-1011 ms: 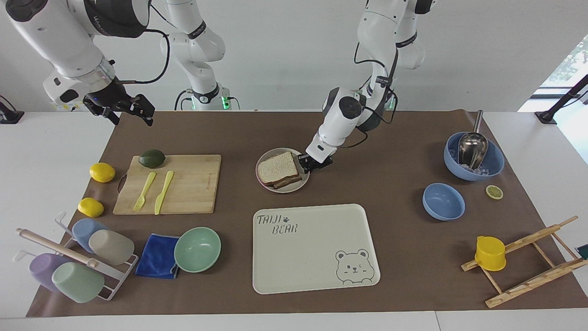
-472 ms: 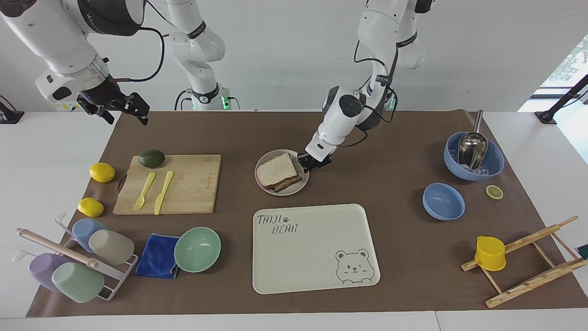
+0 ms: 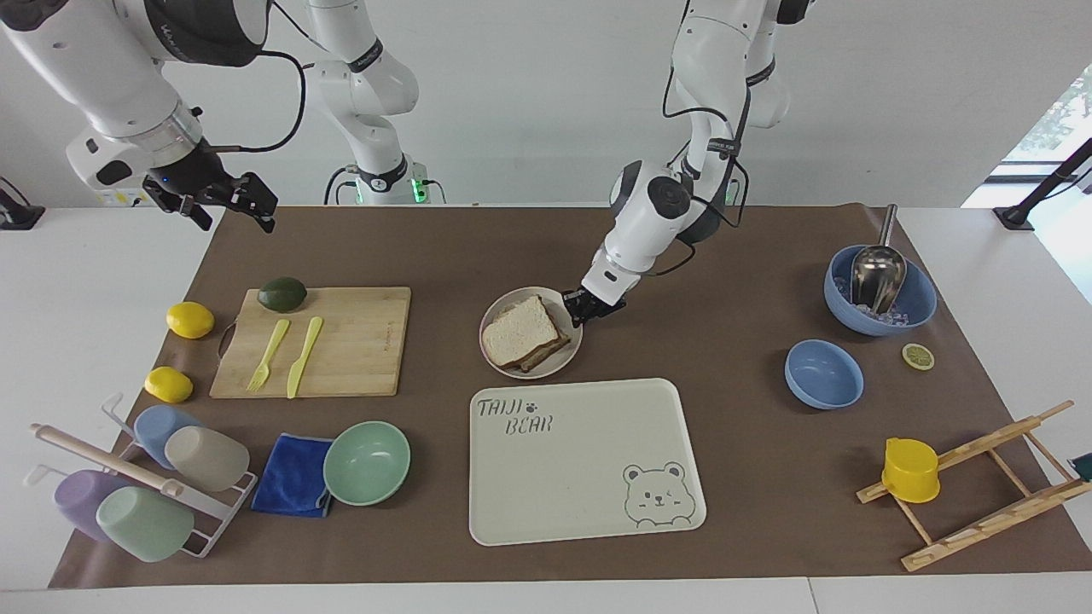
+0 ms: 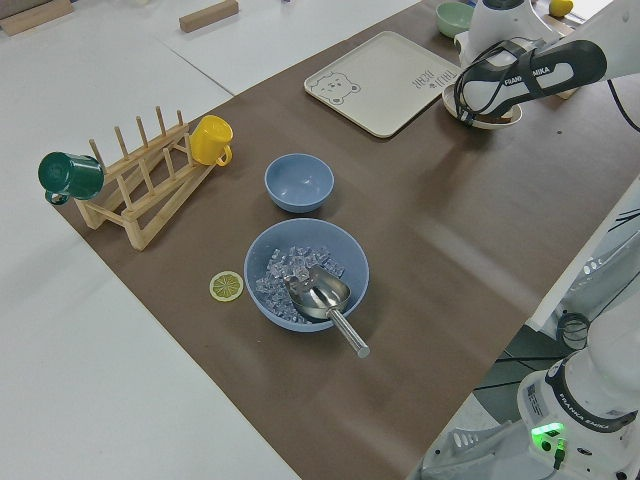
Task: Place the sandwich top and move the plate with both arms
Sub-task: 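Slide the plate with the left gripper onto the bear tray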
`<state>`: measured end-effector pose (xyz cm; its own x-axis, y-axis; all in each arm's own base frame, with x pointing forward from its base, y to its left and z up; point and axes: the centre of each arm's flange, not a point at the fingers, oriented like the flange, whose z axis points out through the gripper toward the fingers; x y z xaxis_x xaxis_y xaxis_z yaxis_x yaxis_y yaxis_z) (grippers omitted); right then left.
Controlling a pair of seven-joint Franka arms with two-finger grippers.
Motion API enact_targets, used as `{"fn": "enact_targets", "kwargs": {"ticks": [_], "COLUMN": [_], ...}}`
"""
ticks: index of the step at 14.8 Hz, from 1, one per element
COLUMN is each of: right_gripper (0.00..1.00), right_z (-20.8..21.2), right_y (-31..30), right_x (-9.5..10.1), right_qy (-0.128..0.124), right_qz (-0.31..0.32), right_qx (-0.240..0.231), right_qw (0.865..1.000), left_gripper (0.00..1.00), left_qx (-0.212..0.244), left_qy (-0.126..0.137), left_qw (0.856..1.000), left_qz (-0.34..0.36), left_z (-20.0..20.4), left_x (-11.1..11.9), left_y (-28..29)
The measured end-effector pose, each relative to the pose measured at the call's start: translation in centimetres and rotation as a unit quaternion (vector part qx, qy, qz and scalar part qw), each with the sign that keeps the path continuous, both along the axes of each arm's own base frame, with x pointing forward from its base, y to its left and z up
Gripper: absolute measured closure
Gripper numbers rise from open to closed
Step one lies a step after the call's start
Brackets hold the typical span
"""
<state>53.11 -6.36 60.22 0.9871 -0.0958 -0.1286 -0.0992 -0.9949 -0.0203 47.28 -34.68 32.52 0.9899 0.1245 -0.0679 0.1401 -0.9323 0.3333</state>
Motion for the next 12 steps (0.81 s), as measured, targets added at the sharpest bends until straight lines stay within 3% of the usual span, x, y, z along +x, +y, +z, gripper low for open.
{"fn": "enact_targets", "kwargs": {"ticks": [6, 12], "right_gripper": [0.0, 0.0], "right_z": [0.0, 0.0], "right_y": [0.3, 0.3], "right_x": [0.0, 0.0], "right_qy": [0.0, 0.0], "right_qz": [0.002, 0.002], "right_qx": [0.0, 0.0], "right_qw": [1.0, 1.0], "left_gripper": [0.95, 0.95], "left_qx": [-0.037, -0.069], "left_qy": [0.011, -0.015], "left_qw": [0.998, 0.993], "left_qz": [0.041, 0.095], "left_z": [4.6, 7.5], "left_x": [4.6, 10.7], "left_y": [2.6, 6.3]}}
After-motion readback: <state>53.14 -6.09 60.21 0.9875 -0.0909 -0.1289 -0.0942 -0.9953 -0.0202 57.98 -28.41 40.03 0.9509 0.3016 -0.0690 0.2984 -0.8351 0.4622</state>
